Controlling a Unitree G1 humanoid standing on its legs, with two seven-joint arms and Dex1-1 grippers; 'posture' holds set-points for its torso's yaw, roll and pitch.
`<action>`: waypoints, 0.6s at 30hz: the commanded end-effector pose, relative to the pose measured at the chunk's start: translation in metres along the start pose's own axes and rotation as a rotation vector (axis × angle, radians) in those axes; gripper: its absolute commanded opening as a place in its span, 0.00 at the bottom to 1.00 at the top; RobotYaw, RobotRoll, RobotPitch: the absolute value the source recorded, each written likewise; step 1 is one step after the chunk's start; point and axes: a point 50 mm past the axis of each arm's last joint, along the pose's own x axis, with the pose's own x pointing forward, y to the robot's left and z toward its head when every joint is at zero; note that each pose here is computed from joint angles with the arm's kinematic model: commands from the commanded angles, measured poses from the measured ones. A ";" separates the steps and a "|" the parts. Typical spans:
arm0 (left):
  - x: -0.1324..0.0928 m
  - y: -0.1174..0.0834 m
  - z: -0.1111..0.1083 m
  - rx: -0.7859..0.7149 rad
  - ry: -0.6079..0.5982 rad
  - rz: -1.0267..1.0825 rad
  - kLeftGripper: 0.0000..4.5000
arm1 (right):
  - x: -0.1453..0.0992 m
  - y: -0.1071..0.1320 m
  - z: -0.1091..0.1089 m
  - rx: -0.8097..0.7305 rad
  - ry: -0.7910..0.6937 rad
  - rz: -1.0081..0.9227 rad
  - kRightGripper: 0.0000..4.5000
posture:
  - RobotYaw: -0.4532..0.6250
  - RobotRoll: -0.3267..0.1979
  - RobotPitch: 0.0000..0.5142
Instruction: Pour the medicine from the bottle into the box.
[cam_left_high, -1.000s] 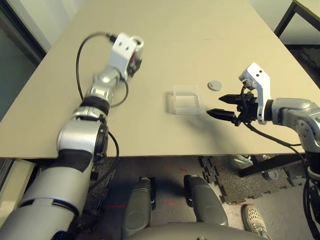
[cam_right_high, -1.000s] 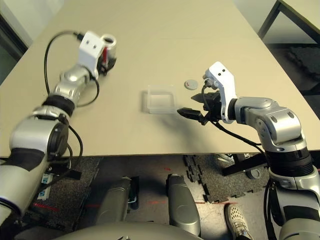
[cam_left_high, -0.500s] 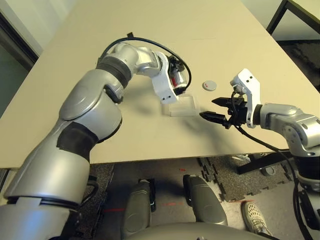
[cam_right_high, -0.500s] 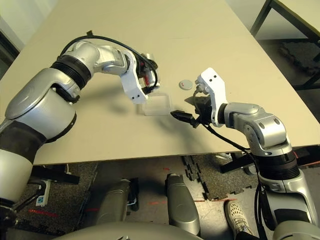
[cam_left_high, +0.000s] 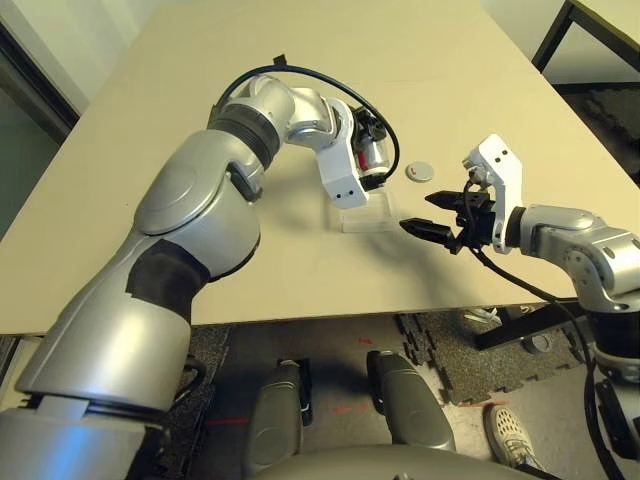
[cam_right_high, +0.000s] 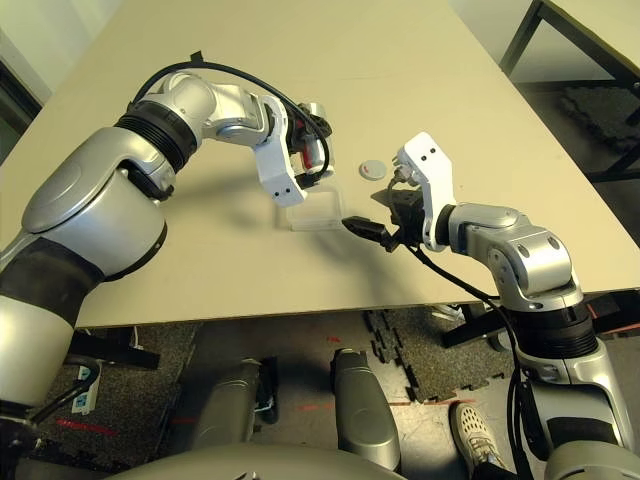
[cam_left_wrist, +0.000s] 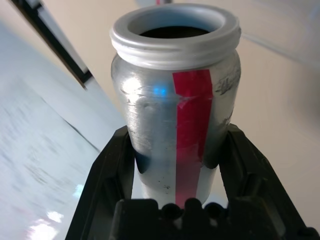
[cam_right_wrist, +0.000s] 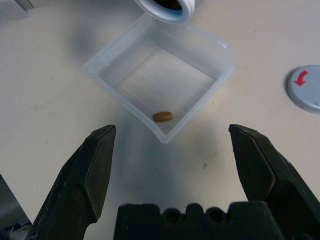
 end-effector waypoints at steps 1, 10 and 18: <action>-0.005 -0.007 -0.011 -0.304 0.030 0.036 0.58 | -0.001 -0.001 0.003 -0.001 -0.013 0.009 1.00 | 0.21 0.62 0.22; -0.024 -0.054 -0.052 -1.537 0.038 0.566 0.58 | -0.004 -0.002 0.011 -0.005 -0.022 0.031 1.00 | 0.25 0.62 0.22; -0.025 -0.110 -0.046 -1.906 0.125 0.824 0.58 | -0.005 -0.005 0.017 -0.012 -0.025 0.035 1.00 | 0.27 0.62 0.24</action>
